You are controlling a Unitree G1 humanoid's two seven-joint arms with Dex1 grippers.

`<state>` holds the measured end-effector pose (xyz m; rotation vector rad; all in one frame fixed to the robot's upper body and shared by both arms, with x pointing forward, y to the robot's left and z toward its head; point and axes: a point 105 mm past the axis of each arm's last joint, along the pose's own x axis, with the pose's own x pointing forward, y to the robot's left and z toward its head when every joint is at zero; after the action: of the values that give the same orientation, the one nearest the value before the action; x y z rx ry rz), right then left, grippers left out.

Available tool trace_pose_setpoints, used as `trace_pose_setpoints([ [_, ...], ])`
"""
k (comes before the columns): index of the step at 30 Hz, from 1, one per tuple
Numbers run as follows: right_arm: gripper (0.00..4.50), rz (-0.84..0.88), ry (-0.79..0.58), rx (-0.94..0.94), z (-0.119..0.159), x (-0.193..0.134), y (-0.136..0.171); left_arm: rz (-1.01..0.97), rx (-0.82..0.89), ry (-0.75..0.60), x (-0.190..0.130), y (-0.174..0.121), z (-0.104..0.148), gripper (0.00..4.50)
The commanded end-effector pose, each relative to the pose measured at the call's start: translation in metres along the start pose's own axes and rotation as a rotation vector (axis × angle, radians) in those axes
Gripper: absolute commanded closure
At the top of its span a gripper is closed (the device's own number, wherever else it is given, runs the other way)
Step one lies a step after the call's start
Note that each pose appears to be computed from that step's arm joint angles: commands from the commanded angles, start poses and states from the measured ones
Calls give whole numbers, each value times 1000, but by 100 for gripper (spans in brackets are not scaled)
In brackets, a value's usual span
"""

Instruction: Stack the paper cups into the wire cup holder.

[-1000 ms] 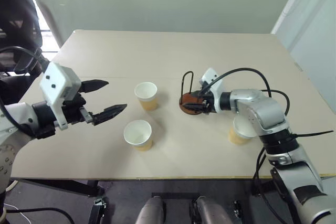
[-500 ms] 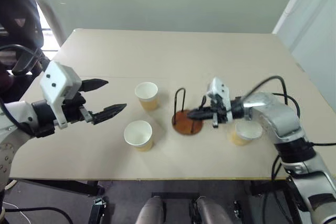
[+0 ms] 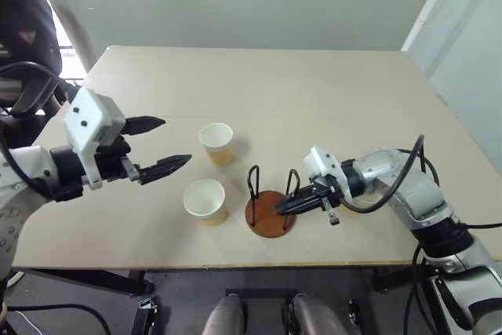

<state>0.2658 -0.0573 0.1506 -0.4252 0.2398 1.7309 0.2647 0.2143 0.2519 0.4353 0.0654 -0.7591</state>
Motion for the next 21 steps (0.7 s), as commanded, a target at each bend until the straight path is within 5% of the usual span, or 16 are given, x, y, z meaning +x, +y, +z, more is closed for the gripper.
trace_pose_setpoints([
  [1, 447, 20, 10, -58, 1, 2, -2, 14, 52, -21, -5, 3, 13, 0],
  [14, 447, 69, 67, -148, 0, 0, -7, 33, 59, -20, -5, 5, 12, 0],
  [21, 214, 75, 97, -159, -1, -1, -10, 49, 55, -33, -6, 6, 13, 0],
])
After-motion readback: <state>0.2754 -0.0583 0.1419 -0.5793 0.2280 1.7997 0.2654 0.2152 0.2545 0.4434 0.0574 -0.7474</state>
